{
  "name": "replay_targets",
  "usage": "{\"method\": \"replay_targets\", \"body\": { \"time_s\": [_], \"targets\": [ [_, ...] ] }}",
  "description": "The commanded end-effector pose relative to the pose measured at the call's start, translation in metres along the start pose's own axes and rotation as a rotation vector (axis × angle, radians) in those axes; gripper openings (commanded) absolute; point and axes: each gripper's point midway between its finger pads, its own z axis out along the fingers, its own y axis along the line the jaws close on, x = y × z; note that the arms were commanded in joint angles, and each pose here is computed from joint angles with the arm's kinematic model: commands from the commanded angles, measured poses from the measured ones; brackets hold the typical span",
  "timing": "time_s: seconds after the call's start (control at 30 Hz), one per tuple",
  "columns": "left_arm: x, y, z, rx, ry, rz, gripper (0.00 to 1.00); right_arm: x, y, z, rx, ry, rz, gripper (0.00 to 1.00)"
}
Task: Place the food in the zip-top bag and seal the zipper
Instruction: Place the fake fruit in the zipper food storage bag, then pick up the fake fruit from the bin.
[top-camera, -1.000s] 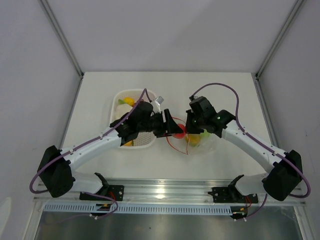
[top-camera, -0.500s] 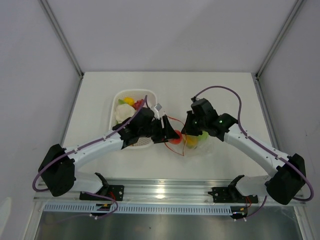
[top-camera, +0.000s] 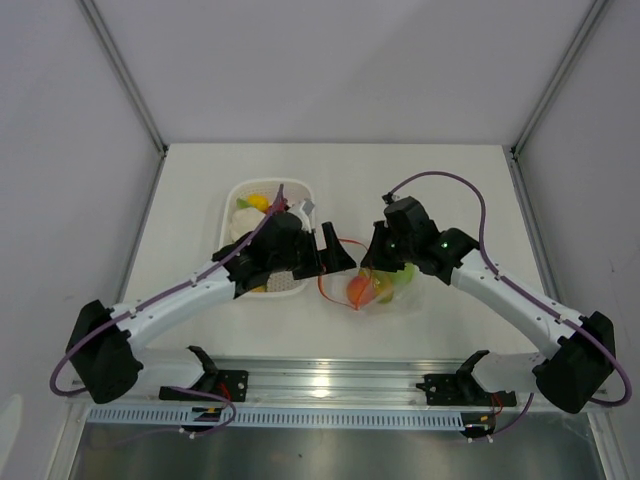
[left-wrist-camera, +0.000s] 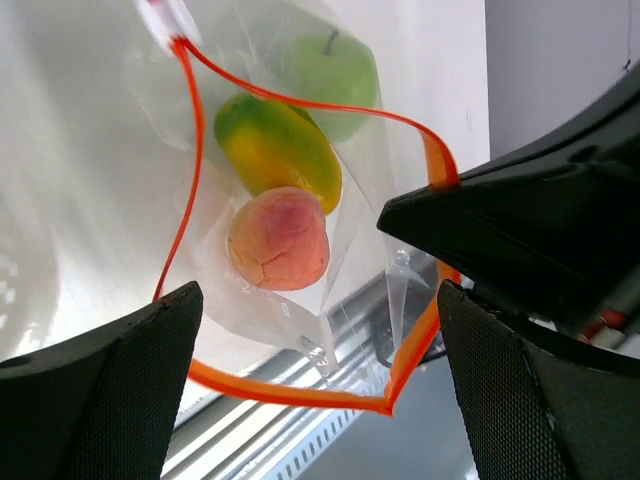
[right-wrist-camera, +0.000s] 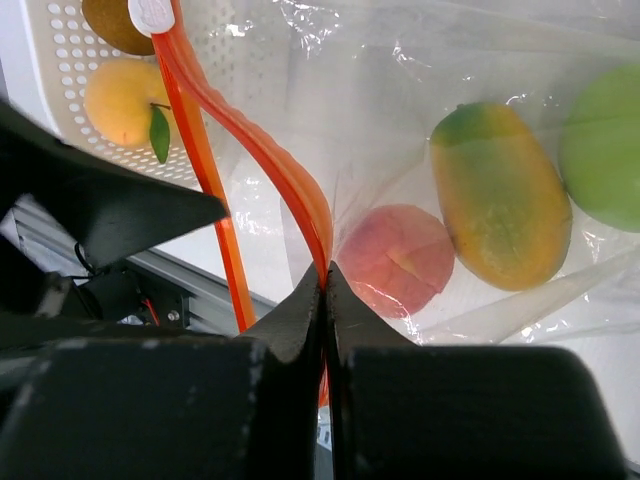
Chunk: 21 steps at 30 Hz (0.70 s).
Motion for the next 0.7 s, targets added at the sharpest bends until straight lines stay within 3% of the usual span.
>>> {"method": "replay_targets", "body": {
  "time_s": [0.0, 0.1, 0.13, 0.23, 0.47, 0.67],
  "targets": [
    [-0.034, -0.013, -0.035, -0.014, -0.166, 0.086, 0.99, -0.011, 0.006, -0.010, -0.017, -0.052, -0.021, 0.00],
    [-0.043, 0.002, -0.060, -0.117, -0.229, 0.101, 0.99, -0.010, -0.001, -0.010, 0.012, -0.055, -0.036, 0.00],
    [-0.056, 0.007, -0.073, -0.168, -0.299, 0.102, 0.99, -0.010, -0.004, -0.009, 0.027, -0.057, -0.039, 0.00],
    [-0.062, 0.047, -0.092, -0.340, -0.335, 0.060, 0.99, -0.005, -0.010, -0.010, 0.045, -0.046, -0.059, 0.00],
    [-0.052, 0.144, -0.115, -0.733, -0.279, -0.149, 1.00, -0.006, -0.021, -0.010, 0.087, -0.061, -0.083, 0.00],
    [-0.048, 0.176, -0.116, -0.875, -0.234, -0.200, 1.00, -0.002, -0.020, -0.006, 0.068, -0.049, -0.089, 0.00]
  ]
}}
